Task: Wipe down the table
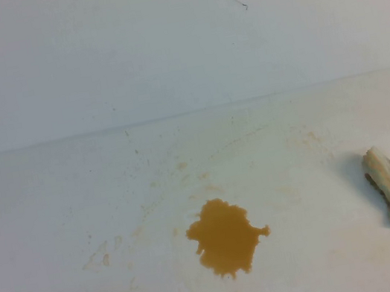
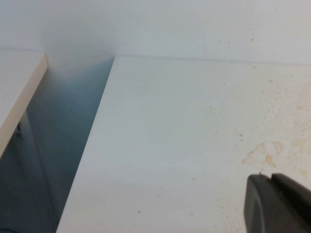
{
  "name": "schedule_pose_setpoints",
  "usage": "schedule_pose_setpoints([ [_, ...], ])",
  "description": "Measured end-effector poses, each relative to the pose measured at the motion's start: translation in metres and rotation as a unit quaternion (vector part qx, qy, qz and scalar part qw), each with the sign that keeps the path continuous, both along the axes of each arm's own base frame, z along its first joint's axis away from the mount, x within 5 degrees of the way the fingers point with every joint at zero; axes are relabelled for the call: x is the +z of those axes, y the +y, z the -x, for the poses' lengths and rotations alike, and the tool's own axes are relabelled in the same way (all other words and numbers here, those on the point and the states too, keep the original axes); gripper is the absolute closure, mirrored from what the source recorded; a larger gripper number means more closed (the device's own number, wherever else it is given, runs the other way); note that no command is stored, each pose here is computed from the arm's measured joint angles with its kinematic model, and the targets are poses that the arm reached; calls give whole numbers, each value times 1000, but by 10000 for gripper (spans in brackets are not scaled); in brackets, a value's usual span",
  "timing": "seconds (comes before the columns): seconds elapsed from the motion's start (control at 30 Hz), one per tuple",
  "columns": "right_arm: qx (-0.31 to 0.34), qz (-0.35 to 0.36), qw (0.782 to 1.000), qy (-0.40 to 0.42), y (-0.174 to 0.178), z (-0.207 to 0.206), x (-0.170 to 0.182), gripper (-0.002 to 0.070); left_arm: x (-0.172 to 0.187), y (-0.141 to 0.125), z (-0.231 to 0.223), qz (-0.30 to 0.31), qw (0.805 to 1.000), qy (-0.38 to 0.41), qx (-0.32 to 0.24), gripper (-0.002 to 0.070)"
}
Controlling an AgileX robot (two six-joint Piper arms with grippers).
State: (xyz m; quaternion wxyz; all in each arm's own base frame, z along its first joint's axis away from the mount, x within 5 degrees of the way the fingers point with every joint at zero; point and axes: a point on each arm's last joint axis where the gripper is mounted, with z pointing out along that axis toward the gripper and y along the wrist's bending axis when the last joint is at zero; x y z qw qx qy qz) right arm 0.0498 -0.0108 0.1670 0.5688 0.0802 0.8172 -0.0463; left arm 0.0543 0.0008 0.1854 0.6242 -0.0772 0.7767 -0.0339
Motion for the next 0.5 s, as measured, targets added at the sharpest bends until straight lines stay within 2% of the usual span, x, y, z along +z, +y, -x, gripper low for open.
schedule_pose_setpoints([
  [0.5,0,7,1000,1,0,0,0,678,0,0,0,0,1000,0,0,678],
])
